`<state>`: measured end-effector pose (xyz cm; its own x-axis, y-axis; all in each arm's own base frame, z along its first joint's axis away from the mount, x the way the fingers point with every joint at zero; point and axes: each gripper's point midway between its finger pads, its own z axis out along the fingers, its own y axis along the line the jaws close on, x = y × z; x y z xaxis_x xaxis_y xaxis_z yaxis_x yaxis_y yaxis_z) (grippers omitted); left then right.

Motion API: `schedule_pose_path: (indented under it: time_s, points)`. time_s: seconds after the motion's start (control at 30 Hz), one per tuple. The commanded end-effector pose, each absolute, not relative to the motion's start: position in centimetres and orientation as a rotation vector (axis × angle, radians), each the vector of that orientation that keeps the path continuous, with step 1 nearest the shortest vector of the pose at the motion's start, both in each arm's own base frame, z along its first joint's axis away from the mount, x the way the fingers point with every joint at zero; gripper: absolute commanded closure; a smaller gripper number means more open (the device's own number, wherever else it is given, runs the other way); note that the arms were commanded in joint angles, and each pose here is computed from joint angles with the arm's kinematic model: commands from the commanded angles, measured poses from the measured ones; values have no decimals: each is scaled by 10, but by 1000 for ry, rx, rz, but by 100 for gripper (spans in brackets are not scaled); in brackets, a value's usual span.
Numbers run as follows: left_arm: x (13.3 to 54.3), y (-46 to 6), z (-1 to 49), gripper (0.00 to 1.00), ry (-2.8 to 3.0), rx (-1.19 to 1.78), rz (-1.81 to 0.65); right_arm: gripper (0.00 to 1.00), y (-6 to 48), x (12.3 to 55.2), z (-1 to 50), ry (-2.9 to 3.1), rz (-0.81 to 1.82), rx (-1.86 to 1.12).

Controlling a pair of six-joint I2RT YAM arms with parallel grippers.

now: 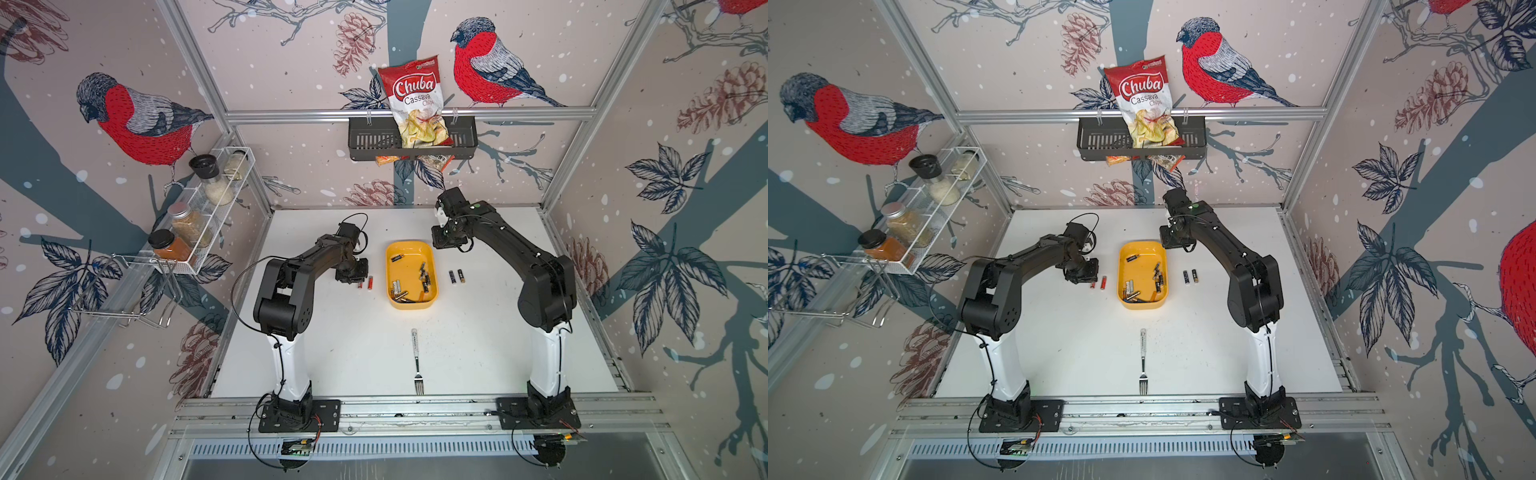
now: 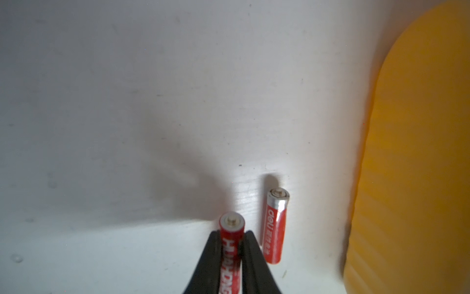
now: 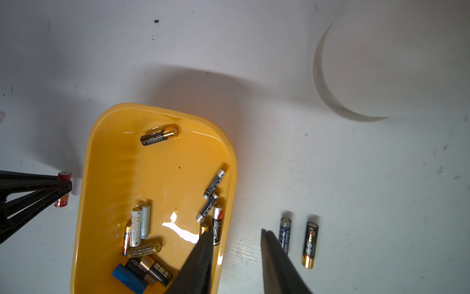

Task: Take the batteries out of the storage box
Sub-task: Place the battery at the center of the board.

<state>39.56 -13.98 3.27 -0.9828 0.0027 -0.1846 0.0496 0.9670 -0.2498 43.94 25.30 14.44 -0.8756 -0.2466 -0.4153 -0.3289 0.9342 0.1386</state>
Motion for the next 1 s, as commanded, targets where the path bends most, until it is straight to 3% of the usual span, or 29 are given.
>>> schedule_pose_path:
  time_s: [0.0, 0.47, 0.97]
  points:
    - [400, -138, 31, 81, 2921, 54, -375, 62, 251, 439, 145, 2702, 268, -412]
    - [404, -139, 22, 81, 2931, 56, -384, 62, 252, 437, 143, 2707, 266, -422]
    - [400, -138, 18, 74, 2951, 53, -377, 62, 253, 436, 140, 2709, 268, -427]
